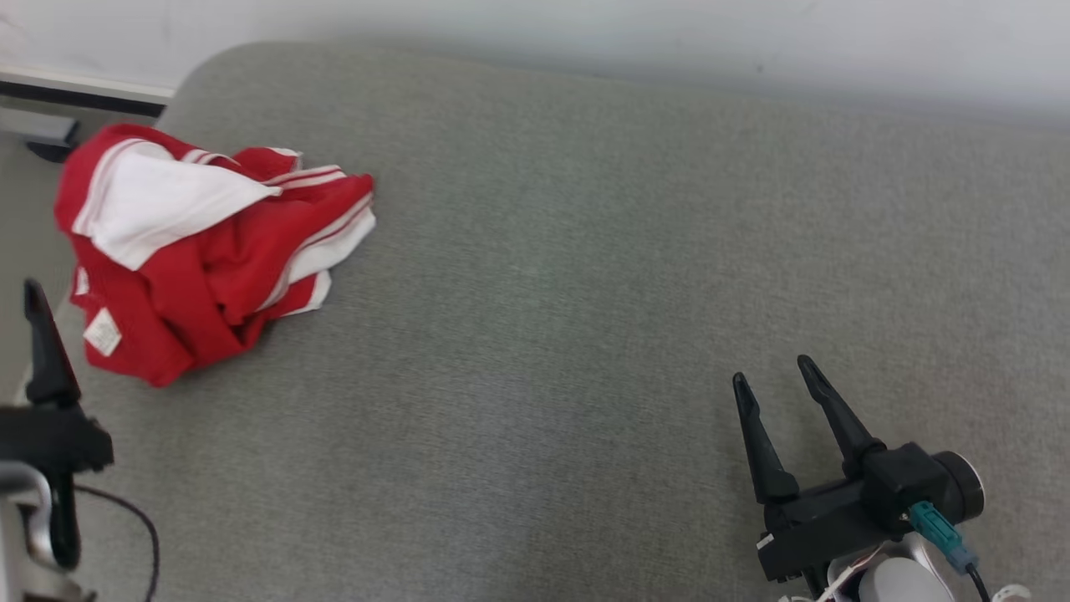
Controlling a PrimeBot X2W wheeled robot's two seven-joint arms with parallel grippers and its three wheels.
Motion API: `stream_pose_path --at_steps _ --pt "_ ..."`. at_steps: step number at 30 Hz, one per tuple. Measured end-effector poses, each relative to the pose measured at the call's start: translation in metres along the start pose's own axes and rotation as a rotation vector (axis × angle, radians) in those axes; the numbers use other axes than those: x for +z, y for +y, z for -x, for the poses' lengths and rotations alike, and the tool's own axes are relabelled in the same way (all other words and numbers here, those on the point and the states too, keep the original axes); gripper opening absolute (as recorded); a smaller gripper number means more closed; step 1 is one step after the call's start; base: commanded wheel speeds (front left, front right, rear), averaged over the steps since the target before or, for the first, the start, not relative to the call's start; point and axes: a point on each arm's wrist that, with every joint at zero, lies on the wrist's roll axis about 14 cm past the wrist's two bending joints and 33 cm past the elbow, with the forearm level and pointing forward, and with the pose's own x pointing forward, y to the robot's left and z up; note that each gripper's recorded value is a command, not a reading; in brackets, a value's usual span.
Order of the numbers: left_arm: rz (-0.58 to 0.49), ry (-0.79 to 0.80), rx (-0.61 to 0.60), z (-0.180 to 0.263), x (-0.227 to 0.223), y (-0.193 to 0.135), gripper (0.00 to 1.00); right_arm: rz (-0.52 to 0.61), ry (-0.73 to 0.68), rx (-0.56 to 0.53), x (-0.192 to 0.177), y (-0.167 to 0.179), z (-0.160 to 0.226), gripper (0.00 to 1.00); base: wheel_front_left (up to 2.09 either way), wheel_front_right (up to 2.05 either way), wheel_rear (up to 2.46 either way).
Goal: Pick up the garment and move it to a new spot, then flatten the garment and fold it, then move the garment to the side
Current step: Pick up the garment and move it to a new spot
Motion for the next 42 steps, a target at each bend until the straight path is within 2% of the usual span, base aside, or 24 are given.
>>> stream_pose_path --at_steps 5,10,20,21,22,27,33,36,42 --pt "-0.004 0.049 -0.072 -0.046 -0.003 -0.023 1.00 -0.001 0.031 -0.026 -0.014 -0.015 0.003 1.00 0.00 0.00 0.00" --pt "-0.009 0.187 -0.129 -0.069 -0.034 -0.047 1.00 -0.003 0.071 -0.064 -0.029 -0.032 0.010 1.00 0.00 0.00 0.00" --pt "-0.025 0.342 -0.072 -0.087 -0.082 -0.050 1.00 -0.001 0.106 -0.111 -0.043 -0.051 0.019 1.00 0.00 0.00 0.00" --pt "-0.019 0.346 -0.063 -0.087 -0.084 -0.051 0.31 0.000 0.107 -0.114 -0.044 -0.052 0.019 1.00 0.00 0.00 0.00" --pt "-0.019 0.351 -0.055 -0.087 -0.086 -0.051 0.00 0.000 0.107 -0.116 -0.043 -0.053 0.020 1.00 0.00 0.00 0.00" --pt "0.000 0.350 -0.036 -0.082 -0.087 -0.046 0.00 0.000 0.089 -0.119 -0.035 -0.050 0.021 1.00 0.00 0.00 0.00" --pt "-0.006 0.252 -0.069 -0.091 -0.052 -0.046 0.00 -0.010 0.062 -0.128 -0.023 -0.045 0.025 1.00 0.00 0.00 0.00" --pt "-0.027 0.181 -0.104 -0.097 -0.024 -0.048 0.00 -0.023 0.045 -0.137 -0.015 -0.040 0.028 1.00 0.00 0.00 0.00" --pt "-0.024 -0.042 -0.244 -0.109 0.063 -0.094 0.00 -0.043 0.017 -0.166 -0.001 -0.035 0.044 1.00 0.00 0.00 0.00"
